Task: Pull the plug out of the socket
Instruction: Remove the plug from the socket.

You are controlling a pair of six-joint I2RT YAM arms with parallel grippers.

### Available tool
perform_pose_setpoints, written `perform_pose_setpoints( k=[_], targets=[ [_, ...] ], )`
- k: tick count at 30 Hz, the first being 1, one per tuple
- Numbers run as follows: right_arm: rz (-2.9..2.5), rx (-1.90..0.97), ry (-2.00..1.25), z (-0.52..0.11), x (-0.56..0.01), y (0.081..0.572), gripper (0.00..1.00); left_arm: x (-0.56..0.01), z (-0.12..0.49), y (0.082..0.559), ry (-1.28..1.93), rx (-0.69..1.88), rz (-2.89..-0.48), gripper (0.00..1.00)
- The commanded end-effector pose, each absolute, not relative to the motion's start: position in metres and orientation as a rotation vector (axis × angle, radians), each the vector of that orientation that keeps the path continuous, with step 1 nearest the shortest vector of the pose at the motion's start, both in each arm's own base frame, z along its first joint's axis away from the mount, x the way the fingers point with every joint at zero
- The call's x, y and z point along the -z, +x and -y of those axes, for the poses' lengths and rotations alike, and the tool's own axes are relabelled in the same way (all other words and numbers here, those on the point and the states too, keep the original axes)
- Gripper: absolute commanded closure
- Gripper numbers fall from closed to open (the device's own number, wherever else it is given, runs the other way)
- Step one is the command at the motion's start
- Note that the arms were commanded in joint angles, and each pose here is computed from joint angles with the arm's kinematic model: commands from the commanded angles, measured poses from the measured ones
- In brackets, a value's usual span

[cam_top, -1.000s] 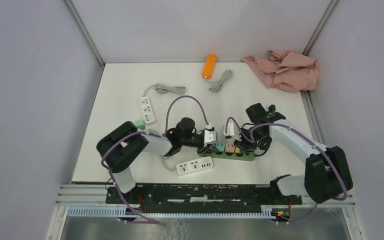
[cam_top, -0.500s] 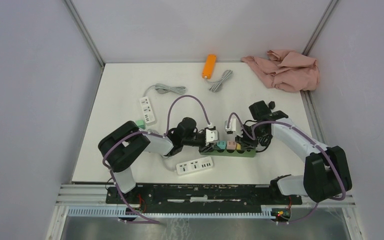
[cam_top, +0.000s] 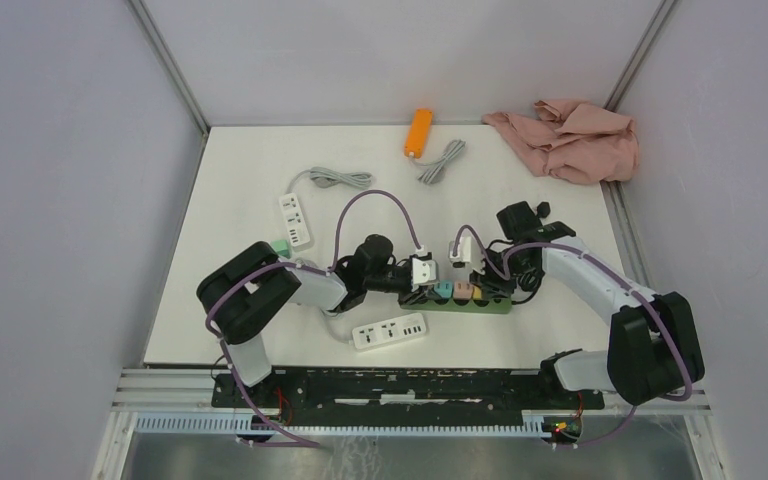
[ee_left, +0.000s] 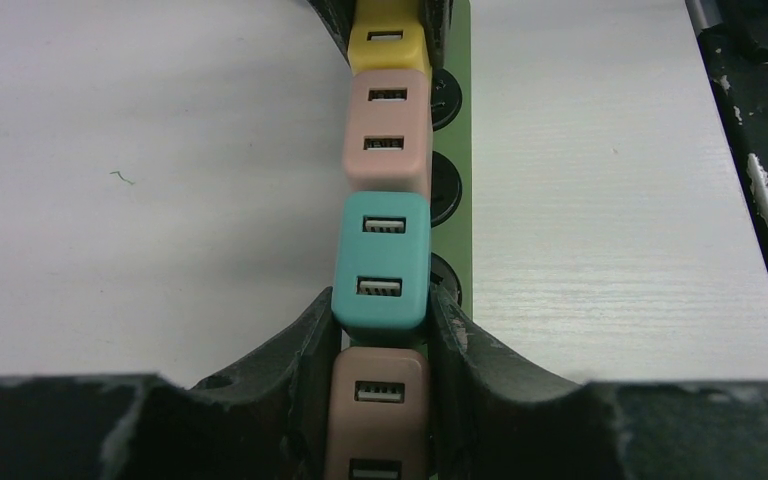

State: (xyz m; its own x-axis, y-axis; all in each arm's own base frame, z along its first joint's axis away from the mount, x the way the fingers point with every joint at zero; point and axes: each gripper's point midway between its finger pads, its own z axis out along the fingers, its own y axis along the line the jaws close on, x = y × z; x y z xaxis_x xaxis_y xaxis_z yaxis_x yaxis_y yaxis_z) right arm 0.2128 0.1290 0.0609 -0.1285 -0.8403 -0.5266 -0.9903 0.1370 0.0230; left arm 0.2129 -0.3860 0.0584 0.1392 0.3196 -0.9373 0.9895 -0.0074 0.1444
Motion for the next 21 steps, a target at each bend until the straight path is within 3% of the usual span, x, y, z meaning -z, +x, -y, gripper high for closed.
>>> perform_pose_setpoints(
  k=[1,10,17,21],
  targets=[
    [-1.983,-0.438,-1.678,-0.125,-0.076,0.238,1.00,-0.059,0.390,0.219,1.484,0.888,-1.337,0.97],
    [-1.836,-0.745,-1.810,-0.157,-0.075,0.192,1.00,-0.058,0.390,0.218,1.486,0.887,-1.338,0.97],
    [-1.986,-0.525,-1.619,-0.147,-0.079,0.240,1.00,-0.058,0.390,0.218,1.489,0.888,-1.336,0.97],
    [-1.968,-0.440,-1.733,-0.116,-0.071,0.231,1.00,-0.058,0.389,0.218,1.488,0.888,-1.337,0.97]
  ],
)
